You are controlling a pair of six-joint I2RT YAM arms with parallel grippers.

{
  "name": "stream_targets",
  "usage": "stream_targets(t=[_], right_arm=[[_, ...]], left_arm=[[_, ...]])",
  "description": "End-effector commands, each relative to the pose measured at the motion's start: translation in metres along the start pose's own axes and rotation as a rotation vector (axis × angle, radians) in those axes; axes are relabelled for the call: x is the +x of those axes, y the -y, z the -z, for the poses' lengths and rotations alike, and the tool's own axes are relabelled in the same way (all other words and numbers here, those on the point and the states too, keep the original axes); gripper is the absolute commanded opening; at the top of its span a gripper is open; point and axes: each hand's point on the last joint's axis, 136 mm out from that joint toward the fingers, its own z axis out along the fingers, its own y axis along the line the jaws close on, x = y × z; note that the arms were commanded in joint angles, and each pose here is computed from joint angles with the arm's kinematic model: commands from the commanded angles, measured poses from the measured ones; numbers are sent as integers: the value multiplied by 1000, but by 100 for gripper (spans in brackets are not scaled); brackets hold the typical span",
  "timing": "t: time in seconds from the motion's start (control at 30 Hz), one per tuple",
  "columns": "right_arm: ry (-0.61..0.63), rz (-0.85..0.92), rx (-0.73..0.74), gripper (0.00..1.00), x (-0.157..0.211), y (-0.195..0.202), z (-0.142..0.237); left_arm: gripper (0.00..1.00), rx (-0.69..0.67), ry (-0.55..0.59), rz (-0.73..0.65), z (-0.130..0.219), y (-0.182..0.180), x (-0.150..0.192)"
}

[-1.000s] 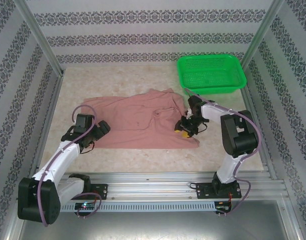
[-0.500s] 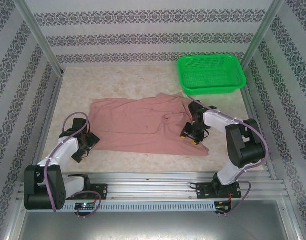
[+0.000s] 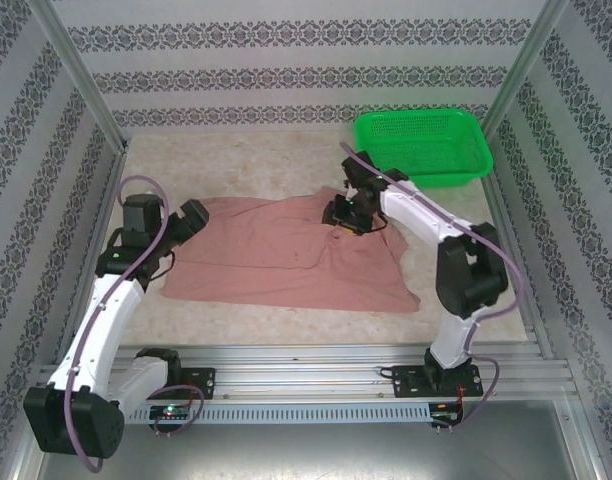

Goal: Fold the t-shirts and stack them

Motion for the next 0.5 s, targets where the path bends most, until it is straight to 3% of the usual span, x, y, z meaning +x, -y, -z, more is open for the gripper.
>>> stream_targets(t=[0.0,0.27,0.47], right_arm=[[-133,29,86,51,22,9,-17],[-158,147,208,50,16,10,-29],[-197,236,256,42,10,13,-43]], left_arm=[[100,94,33,-147,17,31,-19],[100,105,67,-298,44,44,-32],[100,91,64,-311,48,40,-29]])
